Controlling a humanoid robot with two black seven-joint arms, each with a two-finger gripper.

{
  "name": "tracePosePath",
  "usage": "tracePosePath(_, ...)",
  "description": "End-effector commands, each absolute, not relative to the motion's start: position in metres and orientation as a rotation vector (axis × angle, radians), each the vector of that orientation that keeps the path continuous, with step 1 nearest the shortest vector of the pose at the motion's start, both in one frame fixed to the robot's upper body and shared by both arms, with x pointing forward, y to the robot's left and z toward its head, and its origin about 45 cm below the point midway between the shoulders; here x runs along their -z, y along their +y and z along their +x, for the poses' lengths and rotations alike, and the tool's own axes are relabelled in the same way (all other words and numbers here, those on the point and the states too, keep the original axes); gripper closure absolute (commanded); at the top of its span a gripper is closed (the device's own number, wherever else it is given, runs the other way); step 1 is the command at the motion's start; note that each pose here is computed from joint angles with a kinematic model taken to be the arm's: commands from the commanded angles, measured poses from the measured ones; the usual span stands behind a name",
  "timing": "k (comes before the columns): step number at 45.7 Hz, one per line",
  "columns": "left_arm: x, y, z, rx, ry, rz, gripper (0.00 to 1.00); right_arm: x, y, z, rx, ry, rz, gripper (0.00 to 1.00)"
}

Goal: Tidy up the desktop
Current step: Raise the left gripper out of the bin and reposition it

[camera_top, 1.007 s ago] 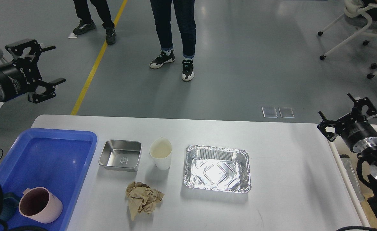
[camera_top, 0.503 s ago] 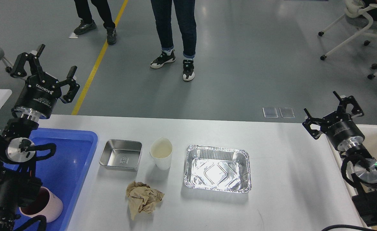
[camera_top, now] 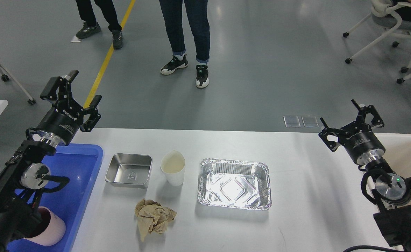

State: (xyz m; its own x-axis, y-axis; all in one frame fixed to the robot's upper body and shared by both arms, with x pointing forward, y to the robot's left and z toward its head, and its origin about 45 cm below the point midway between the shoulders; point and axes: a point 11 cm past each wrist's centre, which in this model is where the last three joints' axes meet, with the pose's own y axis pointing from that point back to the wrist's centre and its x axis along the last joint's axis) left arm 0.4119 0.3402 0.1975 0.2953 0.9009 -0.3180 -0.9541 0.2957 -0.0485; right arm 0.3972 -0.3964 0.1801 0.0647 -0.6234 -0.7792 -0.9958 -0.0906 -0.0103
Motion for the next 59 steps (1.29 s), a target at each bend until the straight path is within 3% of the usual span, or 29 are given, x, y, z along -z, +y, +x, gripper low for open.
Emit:
tracePosePath(1, -0.188, 0.379, 0.392, -1.245, 0.209, -0.016, 0.03, -0.182, -0.400, 0.396, -0.831, 1.618, -1.781, 0.00)
tracePosePath(12, -0.187, 0.455, 0.325, -1.149, 0.145, 0.425, 0.03, -0.183, -0.403, 0.396, -0.825, 1.622, -1.780, 0.00)
tracePosePath(24, -0.258, 0.502, 0.271, -1.005, 0.025, 0.777, 0.03, -0.184, -0.402, 0.397, -0.822, 1.618, -1.780, 0.00)
tracePosePath(43, -0.355, 0.539, 0.246, -0.886, -0.044, 1.093, 0.03, -0.192, -0.411, 0.398, -0.788, 1.617, -1.784, 0.00)
tracePosePath(59, -0.371, 0.545, 0.243, -0.874, -0.039, 1.146, 0.03, -0.194, -0.411, 0.398, -0.783, 1.611, -1.791, 0.00)
